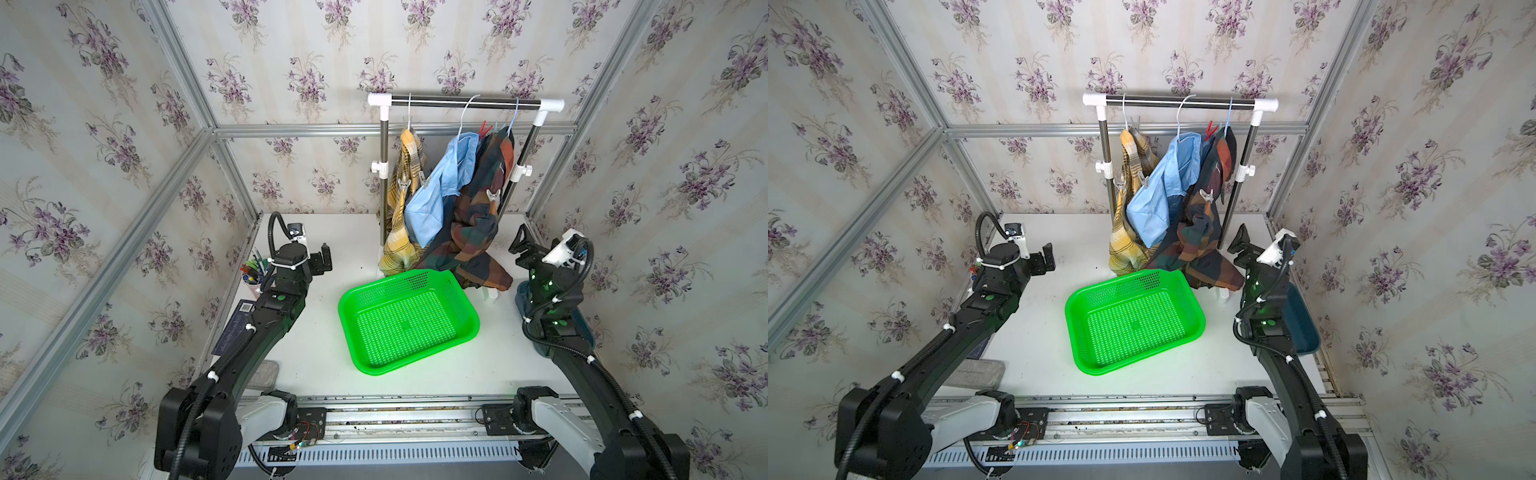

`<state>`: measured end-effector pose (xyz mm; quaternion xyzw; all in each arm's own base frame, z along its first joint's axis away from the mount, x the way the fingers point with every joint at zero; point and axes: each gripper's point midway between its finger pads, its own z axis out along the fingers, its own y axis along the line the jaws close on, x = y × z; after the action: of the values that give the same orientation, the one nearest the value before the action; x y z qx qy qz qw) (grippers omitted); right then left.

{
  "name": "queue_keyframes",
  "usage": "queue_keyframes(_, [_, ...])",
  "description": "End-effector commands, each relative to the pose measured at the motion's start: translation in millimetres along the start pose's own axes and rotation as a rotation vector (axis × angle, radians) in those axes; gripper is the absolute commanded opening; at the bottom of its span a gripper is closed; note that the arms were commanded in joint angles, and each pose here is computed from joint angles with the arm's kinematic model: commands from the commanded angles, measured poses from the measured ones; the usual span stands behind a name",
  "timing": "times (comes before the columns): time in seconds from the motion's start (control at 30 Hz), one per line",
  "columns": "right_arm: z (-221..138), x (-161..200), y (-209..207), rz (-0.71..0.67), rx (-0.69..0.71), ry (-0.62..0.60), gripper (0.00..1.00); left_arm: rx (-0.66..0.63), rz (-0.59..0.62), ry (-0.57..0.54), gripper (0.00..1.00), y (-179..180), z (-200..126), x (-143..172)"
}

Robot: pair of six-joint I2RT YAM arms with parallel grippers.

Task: Remove the clothespins securing long-sleeve shirts to the hanger
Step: Pick up the hanger from the clothesline.

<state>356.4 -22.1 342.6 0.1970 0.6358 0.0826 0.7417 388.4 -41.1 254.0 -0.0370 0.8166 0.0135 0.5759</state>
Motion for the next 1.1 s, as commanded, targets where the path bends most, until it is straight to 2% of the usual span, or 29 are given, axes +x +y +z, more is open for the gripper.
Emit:
queue_keyframes(0.0, [4.0,25.3,-4.6,0.124,0.102,0.252,1.00,0.077,0.024,0.122,0.99,-23.1,-20.3,16.8])
queue_keyframes(0.13, [15.1,-19.6,30.1,0.209,0.056,0.266,1.00,0.175,0.095,0.160,0.99,-61.3,-46.3,20.4])
queue_keyframes(0.27, [23.8,-69.0,68.3,0.235,-0.007,0.230,1.00,0.231,0.133,0.283,0.99,-77.3,-62.3,51.3])
queue_keyframes(0.37, [34.9,-88.5,101.1,0.244,-0.072,0.249,0.98,0.263,0.168,0.360,0.99,-88.4,-71.7,74.9])
queue_keyframes(0.5, [51.0,-97.0,135.4,0.234,-0.121,0.272,0.88,0.308,0.230,0.420,0.99,-106.5,-82.8,96.1])
queue_keyframes(0.67, [75.1,-89.1,168.9,0.197,-0.140,0.332,0.75,0.344,0.281,0.448,0.99,-120.8,-96.6,102.6])
queue_keyframes(0.73, [81.5,-87.2,178.1,0.162,-0.129,0.340,0.74,0.350,0.284,0.448,0.99,-119.8,-101.8,104.3])
queue_keyframes(0.93, [99.7,-75.2,176.9,0.111,-0.069,0.359,0.64,0.351,0.267,0.476,0.99,-104.3,-124.0,99.8])
queue_keyframes(1.07, [105.8,-68.4,169.4,0.074,-0.022,0.365,0.60,0.280,0.230,0.551,0.99,-84.1,-136.6,107.8])
